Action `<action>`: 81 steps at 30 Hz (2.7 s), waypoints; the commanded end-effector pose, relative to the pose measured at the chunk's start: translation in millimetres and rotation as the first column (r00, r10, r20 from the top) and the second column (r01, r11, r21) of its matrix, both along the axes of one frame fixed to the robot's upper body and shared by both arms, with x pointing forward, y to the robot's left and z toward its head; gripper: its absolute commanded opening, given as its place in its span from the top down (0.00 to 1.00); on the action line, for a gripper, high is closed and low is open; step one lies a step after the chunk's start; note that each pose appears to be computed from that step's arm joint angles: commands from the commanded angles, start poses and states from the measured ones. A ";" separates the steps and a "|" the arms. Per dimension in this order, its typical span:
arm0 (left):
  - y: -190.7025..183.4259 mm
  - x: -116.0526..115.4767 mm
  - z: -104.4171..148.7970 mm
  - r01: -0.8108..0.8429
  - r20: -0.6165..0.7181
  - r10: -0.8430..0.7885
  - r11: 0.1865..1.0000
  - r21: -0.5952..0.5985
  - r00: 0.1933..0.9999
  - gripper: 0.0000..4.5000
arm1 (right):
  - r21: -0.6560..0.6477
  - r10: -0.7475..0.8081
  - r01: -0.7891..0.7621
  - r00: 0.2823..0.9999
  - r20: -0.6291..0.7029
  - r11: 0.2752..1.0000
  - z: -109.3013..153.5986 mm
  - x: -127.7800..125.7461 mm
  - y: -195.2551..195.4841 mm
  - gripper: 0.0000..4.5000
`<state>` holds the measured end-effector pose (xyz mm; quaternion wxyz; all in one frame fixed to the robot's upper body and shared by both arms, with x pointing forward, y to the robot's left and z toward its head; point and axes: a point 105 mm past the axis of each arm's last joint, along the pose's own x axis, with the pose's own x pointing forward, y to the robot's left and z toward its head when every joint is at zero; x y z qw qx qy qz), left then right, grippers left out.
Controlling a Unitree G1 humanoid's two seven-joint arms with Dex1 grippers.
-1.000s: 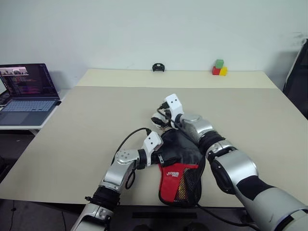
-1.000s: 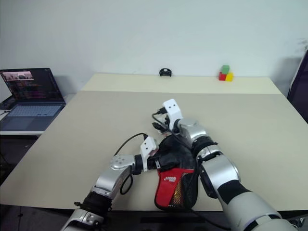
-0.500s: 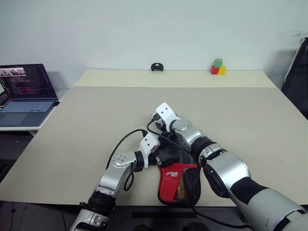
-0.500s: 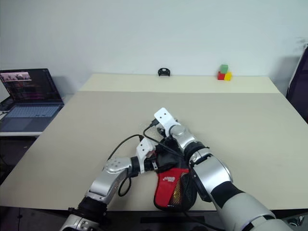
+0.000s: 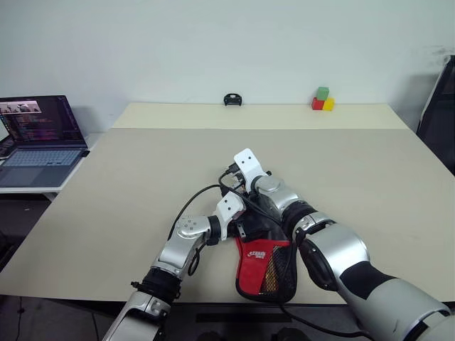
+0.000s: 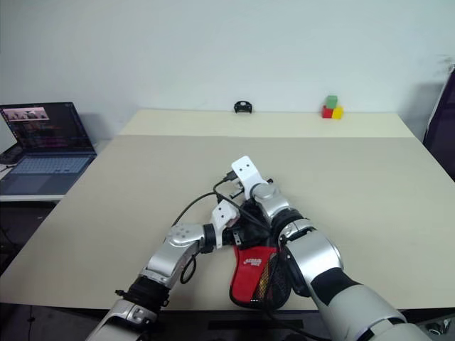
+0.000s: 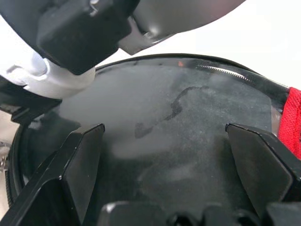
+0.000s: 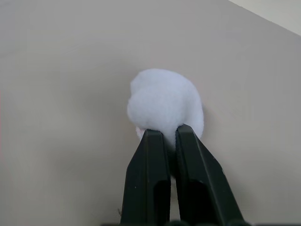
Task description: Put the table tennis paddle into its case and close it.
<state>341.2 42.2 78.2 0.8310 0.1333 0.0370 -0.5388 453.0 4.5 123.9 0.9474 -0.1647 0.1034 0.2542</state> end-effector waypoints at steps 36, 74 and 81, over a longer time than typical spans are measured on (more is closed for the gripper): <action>15.1 -25.0 -69.2 0.128 -0.251 -0.082 0.977 0.173 0.965 0.00 | 0.222 -0.457 0.457 0.888 -0.054 0.861 45.6 24.5 -205.8 1.00; 11.0 -3.3 21.3 0.056 -0.082 -0.063 0.995 -0.085 0.995 0.00 | 0.232 0.092 -0.046 0.977 -0.191 0.972 31.4 -85.4 -183.2 0.54; 33.5 1.9 60.9 0.056 -0.027 -0.060 0.989 -0.138 0.998 0.00 | 0.183 0.060 -0.018 0.973 -0.223 0.983 7.5 -83.2 -194.6 0.54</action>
